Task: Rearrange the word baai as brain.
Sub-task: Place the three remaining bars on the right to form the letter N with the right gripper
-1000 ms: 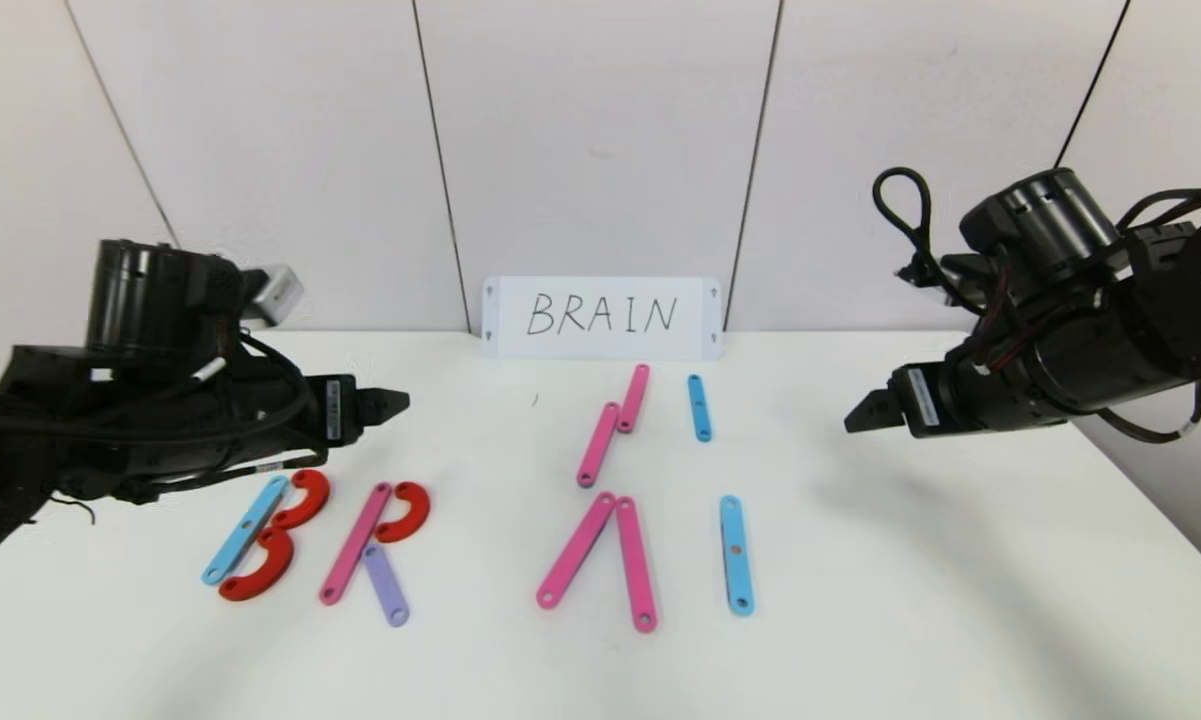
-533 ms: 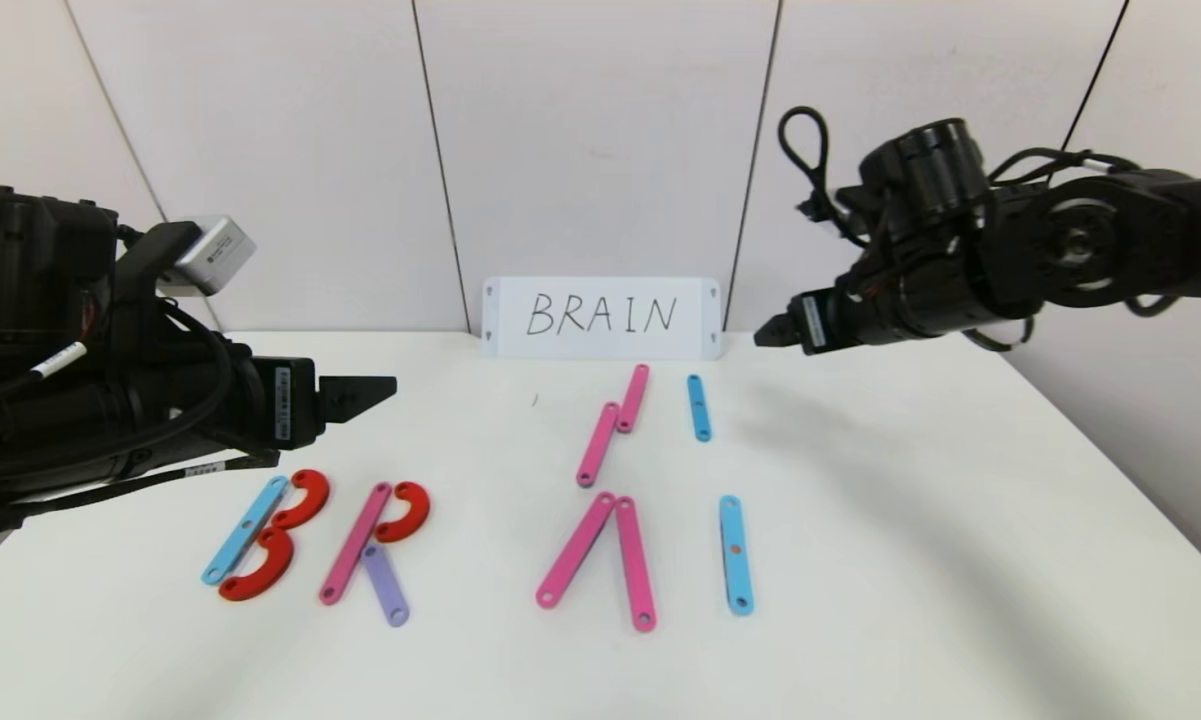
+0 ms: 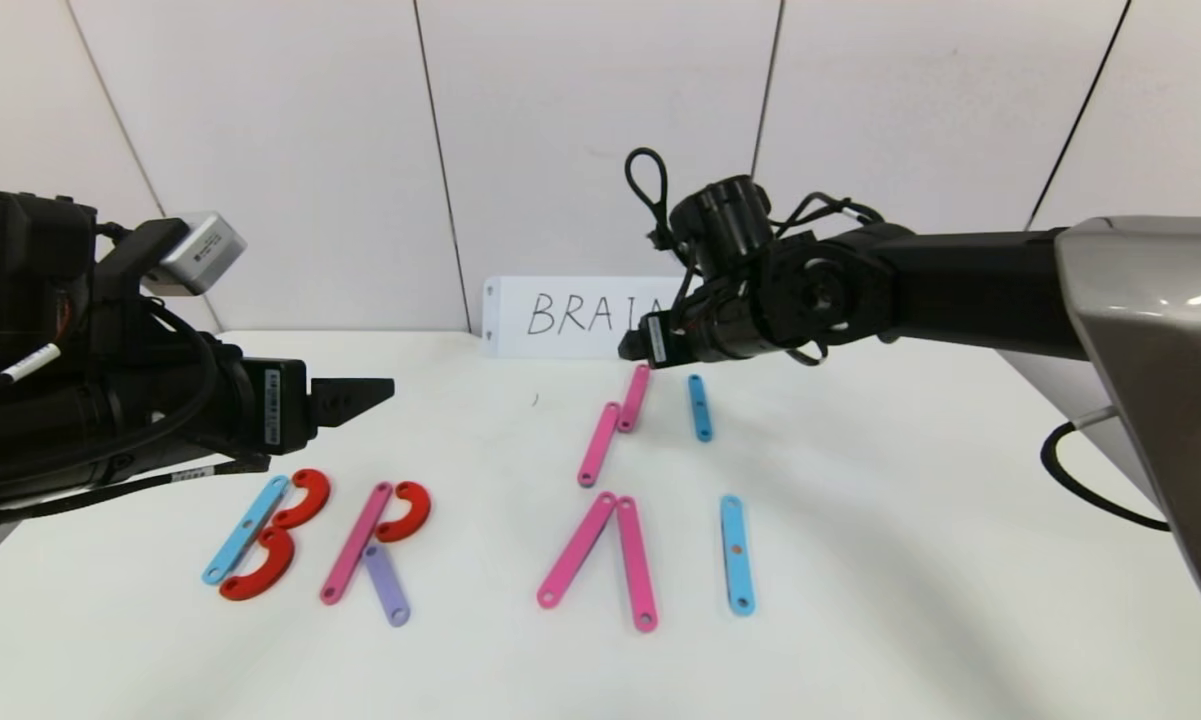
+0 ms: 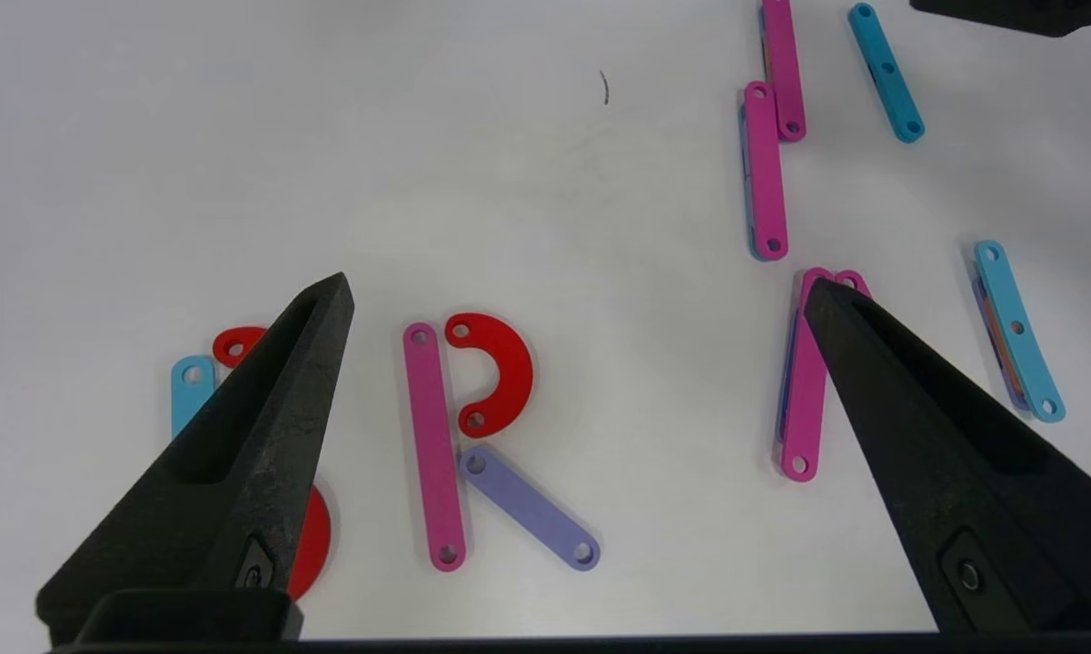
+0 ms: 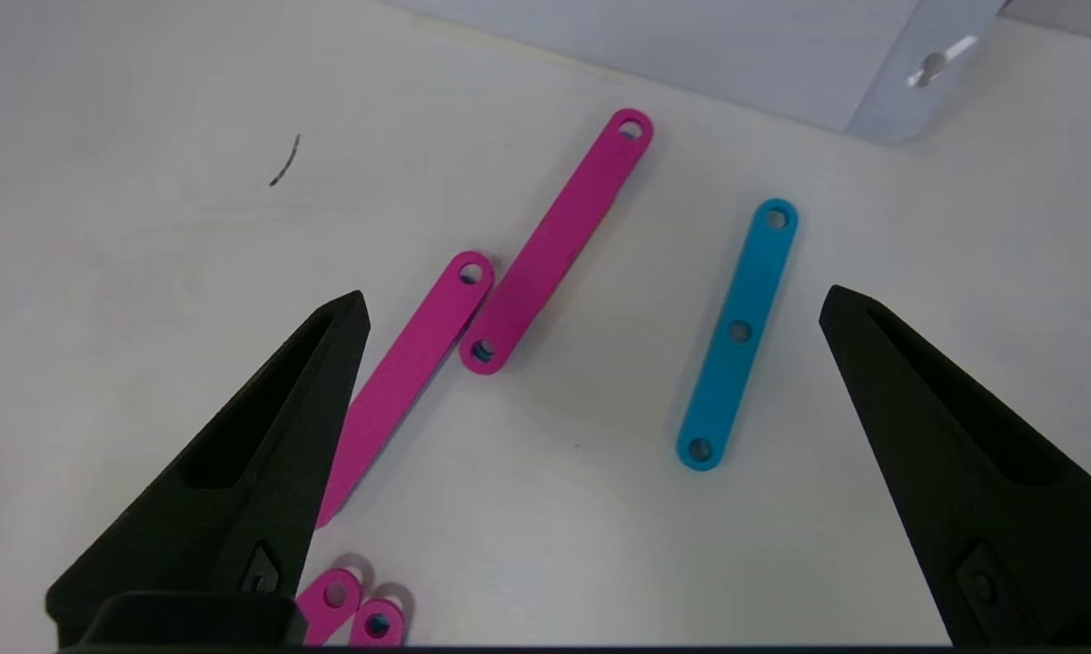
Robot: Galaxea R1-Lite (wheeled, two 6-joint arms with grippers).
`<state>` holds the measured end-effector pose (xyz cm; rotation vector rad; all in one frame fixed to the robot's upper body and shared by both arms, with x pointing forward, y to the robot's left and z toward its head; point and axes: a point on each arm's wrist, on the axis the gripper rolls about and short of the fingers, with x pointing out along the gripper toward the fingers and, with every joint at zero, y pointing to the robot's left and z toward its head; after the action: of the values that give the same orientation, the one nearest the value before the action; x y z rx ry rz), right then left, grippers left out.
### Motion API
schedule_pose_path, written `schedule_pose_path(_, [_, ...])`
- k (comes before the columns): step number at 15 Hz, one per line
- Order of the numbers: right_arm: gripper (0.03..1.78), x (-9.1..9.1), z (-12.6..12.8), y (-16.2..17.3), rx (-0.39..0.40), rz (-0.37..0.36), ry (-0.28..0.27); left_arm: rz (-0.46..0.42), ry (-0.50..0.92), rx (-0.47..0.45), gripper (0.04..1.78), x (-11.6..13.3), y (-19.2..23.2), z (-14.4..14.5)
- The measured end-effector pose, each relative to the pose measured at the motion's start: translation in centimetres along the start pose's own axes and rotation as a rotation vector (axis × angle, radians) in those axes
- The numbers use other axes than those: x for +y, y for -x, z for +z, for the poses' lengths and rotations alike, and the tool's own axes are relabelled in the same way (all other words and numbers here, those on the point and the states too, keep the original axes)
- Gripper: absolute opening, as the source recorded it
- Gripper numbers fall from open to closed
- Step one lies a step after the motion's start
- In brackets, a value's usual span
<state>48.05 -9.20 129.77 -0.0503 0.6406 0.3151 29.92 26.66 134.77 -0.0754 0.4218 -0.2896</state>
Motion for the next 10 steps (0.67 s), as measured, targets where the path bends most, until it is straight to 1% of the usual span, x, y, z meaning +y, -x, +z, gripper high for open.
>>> schedule_pose_path(2, [1.74, 1.8, -0.6, -0.1, 0.015, 0.028, -0.009, -0.001, -0.001, -0.001, 1.73, 0.0, 0.1, 0.0])
schedule_pose_path(5, [1.74, 4.7, -1.8, 0.3, 0.052, 0.070, 0.027, -0.004, -0.008, -0.007, 1.73, 0.0, 0.3, 0.0])
schedule_pose_path(7, [1.74, 6.5, -2.9, 0.4, 0.080, 0.087, 0.032, -0.020, -0.021, -0.015, 1.73, -0.1, 0.7, 0.1])
schedule_pose_path(9, [1.74, 7.7, -3.5, 0.5, 0.093, 0.104, 0.043, -0.012, -0.025, -0.009, 1.73, 0.1, 1.1, 0.0])
schedule_pose_path(10, [1.74, 7.8, -3.8, 0.4, 0.102, 0.103, 0.044, 0.001, -0.039, -0.012, 1.73, 0.4, 1.2, 0.1])
